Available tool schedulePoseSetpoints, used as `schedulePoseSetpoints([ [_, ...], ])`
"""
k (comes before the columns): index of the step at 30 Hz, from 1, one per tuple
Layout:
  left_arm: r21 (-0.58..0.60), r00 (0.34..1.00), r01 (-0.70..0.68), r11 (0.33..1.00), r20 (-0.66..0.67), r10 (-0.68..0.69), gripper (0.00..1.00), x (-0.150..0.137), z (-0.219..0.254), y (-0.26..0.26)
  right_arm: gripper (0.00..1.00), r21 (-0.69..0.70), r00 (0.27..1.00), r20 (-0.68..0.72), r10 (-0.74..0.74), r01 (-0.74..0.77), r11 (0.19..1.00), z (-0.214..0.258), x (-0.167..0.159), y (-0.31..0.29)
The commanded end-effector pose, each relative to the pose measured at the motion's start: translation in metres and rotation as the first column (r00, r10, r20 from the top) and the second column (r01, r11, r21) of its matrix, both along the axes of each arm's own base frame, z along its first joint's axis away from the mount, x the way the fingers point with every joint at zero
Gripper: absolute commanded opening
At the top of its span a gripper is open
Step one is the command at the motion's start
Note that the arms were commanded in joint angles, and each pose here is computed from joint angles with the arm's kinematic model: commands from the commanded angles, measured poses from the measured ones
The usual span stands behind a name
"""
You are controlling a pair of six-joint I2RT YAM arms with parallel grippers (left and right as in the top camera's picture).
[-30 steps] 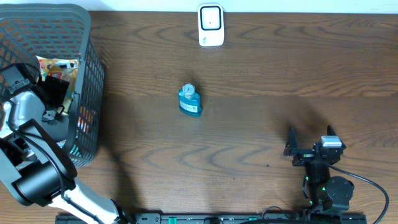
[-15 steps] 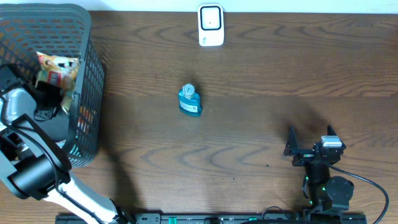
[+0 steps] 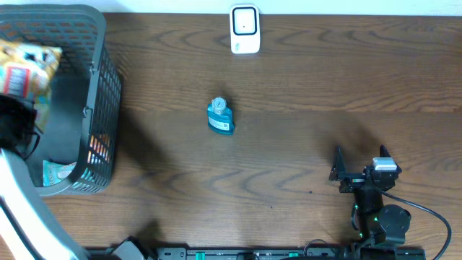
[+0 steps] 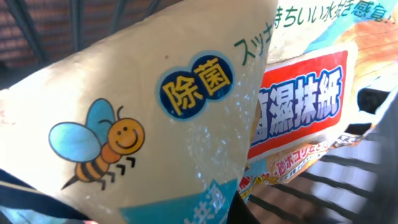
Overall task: Scan the item barcode
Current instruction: 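Move the wet-wipe pack past the scanner and drop it on the table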
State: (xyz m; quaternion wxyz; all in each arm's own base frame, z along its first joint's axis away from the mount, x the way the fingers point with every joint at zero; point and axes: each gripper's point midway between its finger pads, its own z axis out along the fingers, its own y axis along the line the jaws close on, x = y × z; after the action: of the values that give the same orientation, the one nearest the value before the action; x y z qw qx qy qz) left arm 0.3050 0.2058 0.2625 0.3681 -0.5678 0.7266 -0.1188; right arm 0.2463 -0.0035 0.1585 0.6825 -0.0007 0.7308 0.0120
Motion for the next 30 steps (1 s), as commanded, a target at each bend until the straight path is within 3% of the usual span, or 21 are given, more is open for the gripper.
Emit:
schedulePoseSetpoints([
  [1, 0.037, 0.983, -0.062, 0.997, 0.174, 0.054, 0.07, -0.022, 0.063, -0.023, 0.99, -0.015, 1.0, 0.001, 0.003, -0.003, 1.0, 0.0, 0.0, 0.001],
  [6, 0.128, 0.868, 0.243, 0.962, 0.415, -0.274, 0.07, -0.029, 0.138, -0.122, 0.99, -0.015, 1.0, 0.001, 0.003, -0.003, 1.0, 0.0, 0.0, 0.001],
  [10, 0.203, 0.715, 0.488, 0.849, 0.465, -0.522, 0.07, -0.03, 0.159, -0.201, 0.99, -0.015, 1.0, 0.001, 0.003, -0.003, 1.0, 0.0, 0.0, 0.001],
  [13, 0.307, 0.541, 0.653, 0.692, 0.45, -0.71, 0.07, -0.027, 0.167, -0.259, 0.99, -0.015, 1.0, 0.001, 0.003, -0.003, 1.0, 0.0, 0.0, 0.001],
  [15, 0.409, 0.288, 0.803, 0.433, 0.369, -0.884, 0.07, -0.022, 0.156, -0.337, 0.99, -0.015, 1.0, 0.001, 0.003, -0.003, 1.0, 0.0, 0.0, 0.001],
  [20, 0.338, 0.261, 0.883, 0.324, 0.22, -0.94, 0.07, 0.006, 0.097, -0.402, 0.99, -0.015, 1.0, 0.001, 0.003, -0.003, 1.0, 0.0, 0.0, 0.001],
  [25, 0.25, 0.174, 0.948, 0.199, 0.118, -0.978, 0.07, 0.023, 0.029, -0.477, 0.99, -0.015, 1.0, 0.001, 0.003, -0.003, 1.0, 0.0, 0.0, 0.001],
  [27, 0.172, 0.221, 0.956, 0.236, 0.105, -0.97, 0.07, 0.033, -0.001, -0.503, 0.99, -0.015, 1.0, 0.001, 0.003, -0.003, 1.0, 0.0, 0.0, 0.001],
  [30, 0.052, 0.36, 0.93, 0.365, 0.082, -0.929, 0.07, 0.043, -0.045, -0.531, 0.99, -0.015, 1.0, 0.001, 0.003, -0.003, 1.0, 0.0, 0.0, 0.001],
])
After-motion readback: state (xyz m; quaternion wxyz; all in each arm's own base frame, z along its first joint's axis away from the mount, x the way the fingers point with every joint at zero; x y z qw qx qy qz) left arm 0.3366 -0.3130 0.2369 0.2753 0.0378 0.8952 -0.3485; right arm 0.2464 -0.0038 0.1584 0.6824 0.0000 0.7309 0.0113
